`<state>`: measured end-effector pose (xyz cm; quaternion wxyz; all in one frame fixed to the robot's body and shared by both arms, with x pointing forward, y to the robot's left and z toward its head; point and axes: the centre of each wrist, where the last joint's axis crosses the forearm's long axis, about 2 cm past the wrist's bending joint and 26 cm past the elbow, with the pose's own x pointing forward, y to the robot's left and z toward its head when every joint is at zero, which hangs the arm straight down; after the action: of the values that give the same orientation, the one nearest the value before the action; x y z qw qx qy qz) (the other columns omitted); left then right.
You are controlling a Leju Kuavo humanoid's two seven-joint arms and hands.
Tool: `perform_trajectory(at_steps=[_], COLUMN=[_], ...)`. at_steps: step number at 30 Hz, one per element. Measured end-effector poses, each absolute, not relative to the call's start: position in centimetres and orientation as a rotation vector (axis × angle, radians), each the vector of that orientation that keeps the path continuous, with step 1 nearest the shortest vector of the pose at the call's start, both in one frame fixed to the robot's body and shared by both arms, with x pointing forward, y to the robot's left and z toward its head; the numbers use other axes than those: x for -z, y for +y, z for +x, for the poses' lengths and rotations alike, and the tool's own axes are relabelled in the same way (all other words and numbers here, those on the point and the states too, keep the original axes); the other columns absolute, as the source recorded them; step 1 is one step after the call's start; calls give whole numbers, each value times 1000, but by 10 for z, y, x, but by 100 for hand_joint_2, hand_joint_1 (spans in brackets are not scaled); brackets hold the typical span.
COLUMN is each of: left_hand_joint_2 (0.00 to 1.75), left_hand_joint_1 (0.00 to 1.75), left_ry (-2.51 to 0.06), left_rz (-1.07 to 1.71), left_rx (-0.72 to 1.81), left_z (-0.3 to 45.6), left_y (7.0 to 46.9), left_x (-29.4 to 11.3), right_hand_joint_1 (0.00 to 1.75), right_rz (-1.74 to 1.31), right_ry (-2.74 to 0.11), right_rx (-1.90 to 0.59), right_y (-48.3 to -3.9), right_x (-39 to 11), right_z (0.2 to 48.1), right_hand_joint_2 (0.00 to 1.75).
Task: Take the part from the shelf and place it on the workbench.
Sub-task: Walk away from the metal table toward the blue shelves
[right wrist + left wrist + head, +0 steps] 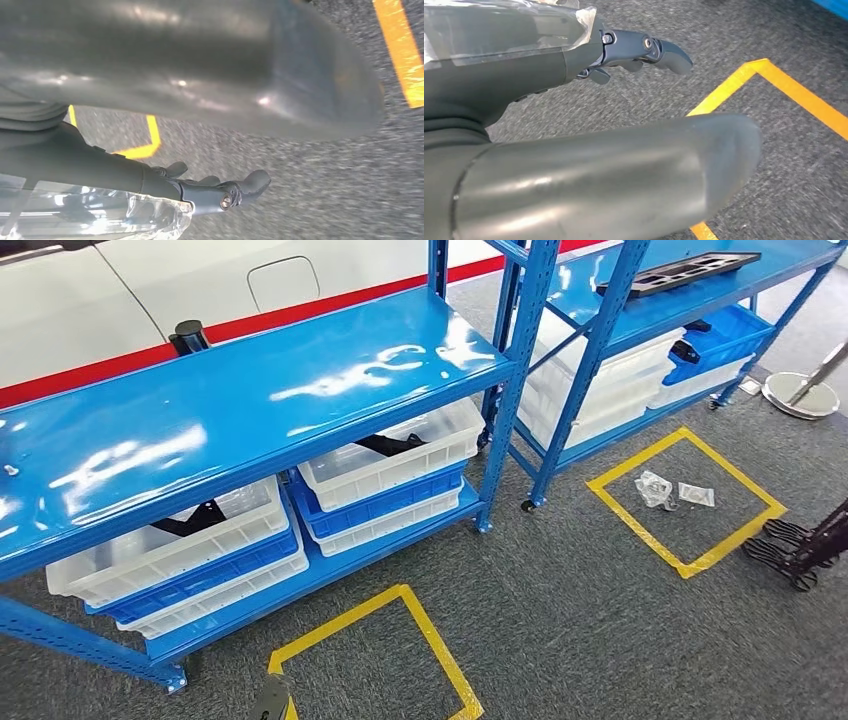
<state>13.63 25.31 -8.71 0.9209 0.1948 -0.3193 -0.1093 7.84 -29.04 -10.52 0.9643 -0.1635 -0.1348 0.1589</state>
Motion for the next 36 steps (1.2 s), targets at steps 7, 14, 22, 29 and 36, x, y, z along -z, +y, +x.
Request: perform_trajectory(at_steps=[7,14,22,29,36], left_hand_joint_2=[0,0,0,0,0], left_hand_joint_1=[0,0,0,0,0], left_ry=[-653,-652,-657,-655,-651], left_rz=[402,405,409,405,412], left_rx=[225,226,224,224,224], left_z=[135,135,136,135,133], left_y=[254,256,257,254,257], left_x=[88,88,87,88,88], right_hand_joint_1=[0,0,0,0,0], right_rz=[-329,-329,-331,-336,-334], right_ry=[-275,-276,-284,-273,-274], right_rx=[-321,-323,-328,-331,-334], right_y=[-289,-289,-289,-292,-290], right_x=[105,105,104,105,105], right_z=[80,79,85,80,81], right_hand_joint_2=[0,0,0,0,0])
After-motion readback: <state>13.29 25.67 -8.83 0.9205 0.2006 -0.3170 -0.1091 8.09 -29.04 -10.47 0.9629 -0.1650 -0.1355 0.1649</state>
